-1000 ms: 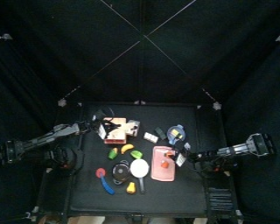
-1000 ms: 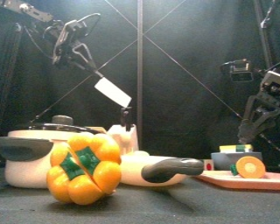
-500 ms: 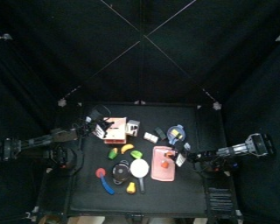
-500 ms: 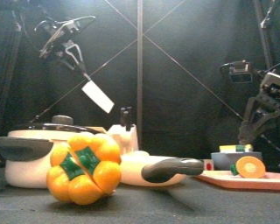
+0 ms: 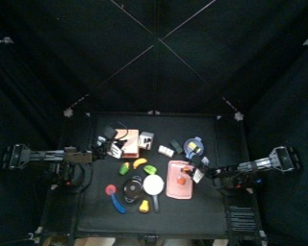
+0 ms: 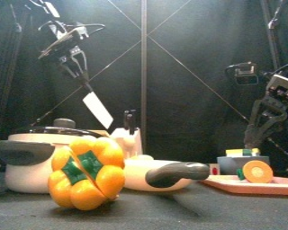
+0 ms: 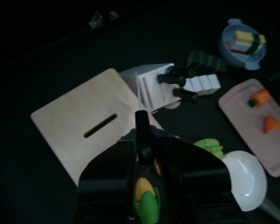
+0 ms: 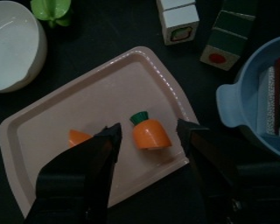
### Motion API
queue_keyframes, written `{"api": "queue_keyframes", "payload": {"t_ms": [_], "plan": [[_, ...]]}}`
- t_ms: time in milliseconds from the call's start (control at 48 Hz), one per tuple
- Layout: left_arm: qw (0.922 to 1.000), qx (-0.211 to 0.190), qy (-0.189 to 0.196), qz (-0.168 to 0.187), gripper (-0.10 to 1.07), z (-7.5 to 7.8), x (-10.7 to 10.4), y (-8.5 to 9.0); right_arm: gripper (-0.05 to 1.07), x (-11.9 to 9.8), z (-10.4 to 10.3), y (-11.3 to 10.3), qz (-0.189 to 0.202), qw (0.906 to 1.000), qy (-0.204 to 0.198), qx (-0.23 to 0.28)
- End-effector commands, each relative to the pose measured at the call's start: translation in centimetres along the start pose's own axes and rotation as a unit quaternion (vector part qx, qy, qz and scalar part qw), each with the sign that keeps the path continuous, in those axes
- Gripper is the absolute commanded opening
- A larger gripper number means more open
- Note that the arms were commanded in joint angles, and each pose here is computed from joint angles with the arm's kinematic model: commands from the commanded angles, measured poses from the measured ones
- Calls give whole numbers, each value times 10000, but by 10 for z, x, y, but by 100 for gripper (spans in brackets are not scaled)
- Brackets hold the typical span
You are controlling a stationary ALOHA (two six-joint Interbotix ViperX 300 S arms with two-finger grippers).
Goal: Grab carrot top
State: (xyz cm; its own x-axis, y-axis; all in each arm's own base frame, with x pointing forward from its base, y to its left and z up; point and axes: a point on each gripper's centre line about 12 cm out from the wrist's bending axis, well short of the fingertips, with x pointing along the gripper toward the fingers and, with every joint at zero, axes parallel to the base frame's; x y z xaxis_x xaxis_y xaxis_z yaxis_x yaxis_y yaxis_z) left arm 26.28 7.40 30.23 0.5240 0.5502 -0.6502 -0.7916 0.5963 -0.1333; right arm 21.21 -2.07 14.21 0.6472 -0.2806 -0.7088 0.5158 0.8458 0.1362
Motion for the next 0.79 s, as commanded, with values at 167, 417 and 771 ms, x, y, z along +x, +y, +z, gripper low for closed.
{"api": "queue_keyframes", "payload": {"t_ms": [167,417,771], "plan": [[9998,70,-179,-15,56,16,-9,-24,88,-1,8,4,64,9999,-98,47],[9996,-133,-129,223,56,18,-9,-29,88,-1,7,4,56,9999,-86,42],[9995,-54,-42,307,56,18,-2,-44,88,0,6,4,41,10000,-48,34]]}}
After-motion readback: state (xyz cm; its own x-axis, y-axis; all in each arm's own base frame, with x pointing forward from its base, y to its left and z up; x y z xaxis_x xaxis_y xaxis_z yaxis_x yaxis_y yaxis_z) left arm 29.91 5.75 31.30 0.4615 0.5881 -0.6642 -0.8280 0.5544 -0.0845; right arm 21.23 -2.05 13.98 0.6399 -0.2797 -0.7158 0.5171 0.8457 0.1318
